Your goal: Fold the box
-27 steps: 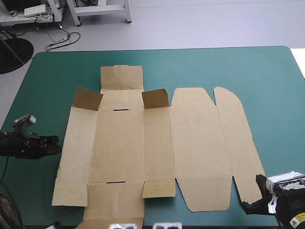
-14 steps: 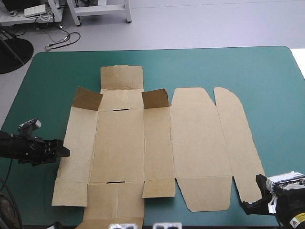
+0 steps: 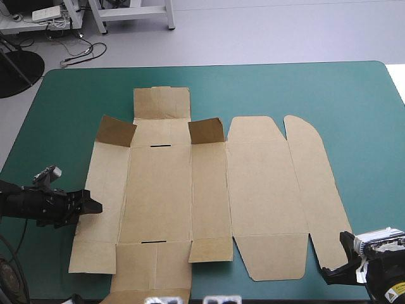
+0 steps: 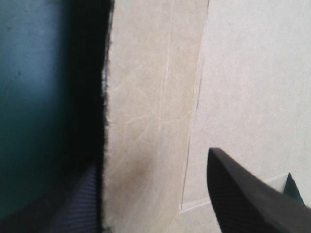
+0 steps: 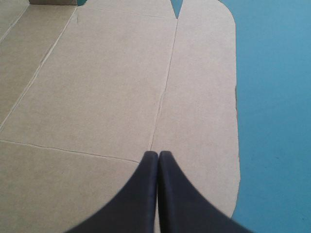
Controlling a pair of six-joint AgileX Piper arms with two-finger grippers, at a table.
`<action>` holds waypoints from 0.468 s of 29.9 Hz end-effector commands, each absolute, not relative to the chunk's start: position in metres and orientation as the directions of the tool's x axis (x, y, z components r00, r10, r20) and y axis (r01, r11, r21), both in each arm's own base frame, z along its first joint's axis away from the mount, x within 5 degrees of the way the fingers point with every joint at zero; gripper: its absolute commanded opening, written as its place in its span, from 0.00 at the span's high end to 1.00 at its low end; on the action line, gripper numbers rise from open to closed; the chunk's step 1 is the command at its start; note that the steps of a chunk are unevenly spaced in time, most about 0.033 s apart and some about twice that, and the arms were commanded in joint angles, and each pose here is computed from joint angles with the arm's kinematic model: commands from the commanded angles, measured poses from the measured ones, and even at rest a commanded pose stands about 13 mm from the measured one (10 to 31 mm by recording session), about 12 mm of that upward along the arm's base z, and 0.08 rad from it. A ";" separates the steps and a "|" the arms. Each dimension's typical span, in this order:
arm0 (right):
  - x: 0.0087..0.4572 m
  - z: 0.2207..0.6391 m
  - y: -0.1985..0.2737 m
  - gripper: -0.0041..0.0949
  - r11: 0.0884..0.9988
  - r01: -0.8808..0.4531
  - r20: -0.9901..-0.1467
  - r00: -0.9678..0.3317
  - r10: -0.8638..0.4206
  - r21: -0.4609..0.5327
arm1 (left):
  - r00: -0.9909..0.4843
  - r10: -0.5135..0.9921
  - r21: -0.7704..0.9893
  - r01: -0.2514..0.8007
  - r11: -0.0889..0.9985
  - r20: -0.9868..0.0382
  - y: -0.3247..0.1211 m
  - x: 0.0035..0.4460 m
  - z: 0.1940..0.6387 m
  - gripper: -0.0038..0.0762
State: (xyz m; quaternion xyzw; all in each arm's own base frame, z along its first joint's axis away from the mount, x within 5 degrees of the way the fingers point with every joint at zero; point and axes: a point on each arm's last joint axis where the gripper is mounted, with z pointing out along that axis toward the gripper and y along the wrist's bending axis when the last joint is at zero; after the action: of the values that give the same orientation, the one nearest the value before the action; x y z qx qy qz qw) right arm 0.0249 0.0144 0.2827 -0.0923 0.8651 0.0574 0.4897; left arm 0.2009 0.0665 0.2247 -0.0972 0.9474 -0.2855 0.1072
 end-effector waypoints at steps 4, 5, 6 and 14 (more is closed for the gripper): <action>0.028 0.297 0.014 0.97 0.978 -0.208 -0.897 -0.431 -0.092 0.000 | -0.947 -0.255 -0.609 -0.088 0.789 -0.193 0.057 0.205 0.237 0.48; 0.028 0.297 0.014 0.97 0.978 -0.208 -0.897 -0.431 -0.092 0.000 | -0.951 -0.243 -0.609 -0.079 0.789 -0.191 0.055 0.206 0.236 0.48; 0.028 0.297 0.014 0.97 0.978 -0.208 -0.897 -0.431 -0.092 0.000 | -0.956 -0.225 -0.609 -0.067 0.790 -0.186 0.051 0.207 0.235 0.48; 0.028 0.297 0.014 0.97 0.978 -0.208 -0.897 -0.431 -0.092 0.000 | -0.976 -0.150 -0.592 -0.026 0.806 -0.160 0.039 0.216 0.224 0.48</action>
State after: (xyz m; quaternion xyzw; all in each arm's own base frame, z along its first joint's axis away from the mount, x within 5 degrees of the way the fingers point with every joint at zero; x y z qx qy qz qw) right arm 0.0249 0.0144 0.2827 -0.0923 0.8651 0.0574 0.4897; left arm 0.2120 0.0433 0.2158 -0.0491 0.9503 -0.2969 0.0800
